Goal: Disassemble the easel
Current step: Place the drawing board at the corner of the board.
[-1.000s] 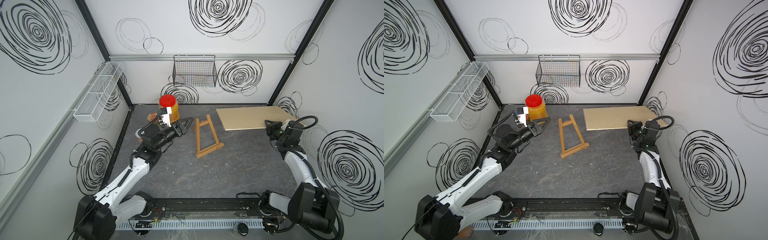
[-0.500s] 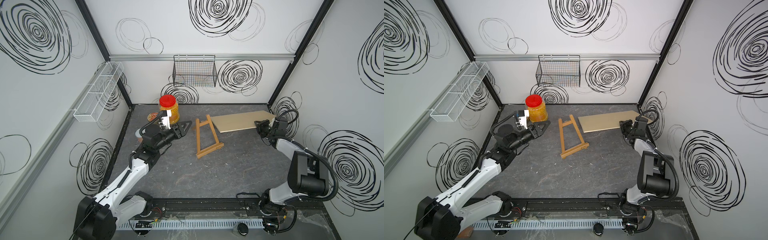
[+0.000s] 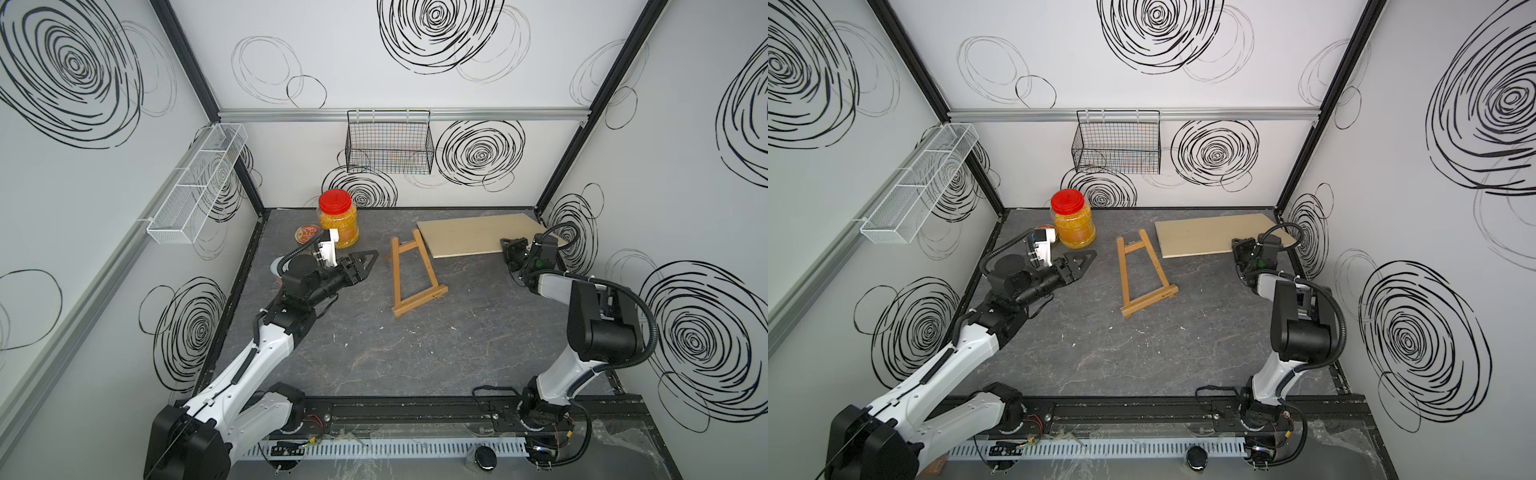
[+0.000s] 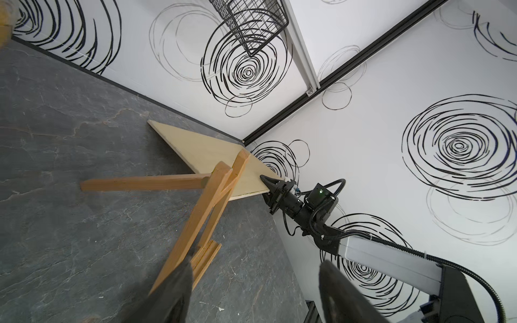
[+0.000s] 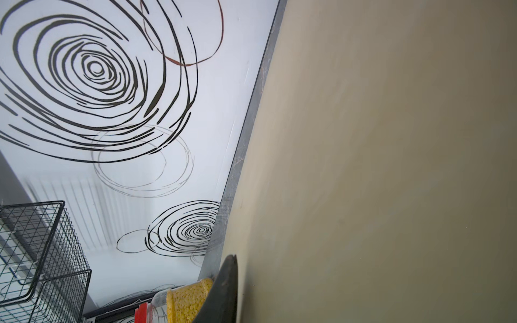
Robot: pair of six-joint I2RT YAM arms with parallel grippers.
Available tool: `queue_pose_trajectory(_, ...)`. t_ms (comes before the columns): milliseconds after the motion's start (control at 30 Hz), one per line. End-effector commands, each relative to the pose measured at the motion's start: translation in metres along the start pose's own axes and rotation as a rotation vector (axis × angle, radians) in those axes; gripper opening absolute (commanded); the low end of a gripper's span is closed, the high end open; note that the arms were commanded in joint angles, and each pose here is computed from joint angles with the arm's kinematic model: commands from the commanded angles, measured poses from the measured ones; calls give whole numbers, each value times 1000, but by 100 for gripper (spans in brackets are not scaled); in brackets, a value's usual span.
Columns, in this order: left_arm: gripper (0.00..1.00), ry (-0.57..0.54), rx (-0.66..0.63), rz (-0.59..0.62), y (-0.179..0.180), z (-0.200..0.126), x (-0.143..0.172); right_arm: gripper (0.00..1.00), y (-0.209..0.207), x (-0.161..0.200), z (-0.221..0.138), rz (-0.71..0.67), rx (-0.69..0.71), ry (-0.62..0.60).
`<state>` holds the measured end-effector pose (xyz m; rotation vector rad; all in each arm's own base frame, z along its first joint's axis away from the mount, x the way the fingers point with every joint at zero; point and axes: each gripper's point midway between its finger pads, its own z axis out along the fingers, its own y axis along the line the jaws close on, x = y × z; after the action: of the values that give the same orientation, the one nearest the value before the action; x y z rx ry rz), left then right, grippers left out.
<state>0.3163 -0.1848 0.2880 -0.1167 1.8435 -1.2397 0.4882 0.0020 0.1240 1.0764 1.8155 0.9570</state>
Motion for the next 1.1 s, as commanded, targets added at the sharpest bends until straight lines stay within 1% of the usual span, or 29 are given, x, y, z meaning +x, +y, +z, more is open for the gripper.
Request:
queue_pose_trajectory(0, 75, -39, 3, 30, -2, -3, -8, 0, 51, -19, 10, -4, -156, -114)
queue_pose_trajectory(133, 75, -43, -11, 28, 2, -6, -5, 0, 28, -12, 23, 60, -103, -134)
queue_pose_trajectory(267, 76, -50, -44, 34, 9, -10, -2, 0, 12, -3, 32, 70, -56, -120)
queue_pose_trajectory(300, 76, -52, -55, 37, 12, -11, -2, 2, 8, -1, 32, 69, -41, -128)
queue_pose_trajectory(367, 77, -58, -67, 45, 14, -12, -3, 15, 1, 3, 33, 70, -18, -131)
queue_pose_trajectory(433, 77, -58, -72, 49, 15, -11, -4, 33, -5, 7, 35, 66, 6, -118)
queue_pose_trajectory(467, 77, -58, -72, 50, 15, -10, -4, 39, -9, 10, 35, 64, 21, -108)
queue_pose_trajectory(500, 77, -56, -75, 48, 16, -9, -4, 42, -11, 13, 36, 61, 36, -100)
queue_pose_trajectory(667, 78, -44, -75, 44, 18, -5, -3, 49, -26, 21, 32, 58, 98, -81)
queue_pose_trajectory(800, 78, -35, -80, 41, 21, -3, -1, 60, -30, 25, 26, 42, 132, -70)
queue_pose_trajectory(900, 78, -33, -86, 45, 22, -3, -1, 68, -34, 27, 20, 27, 188, -54)
queue_pose_trajectory(1067, 78, -36, -107, 52, 26, -5, -2, 73, -42, 35, 3, 40, 244, -41)
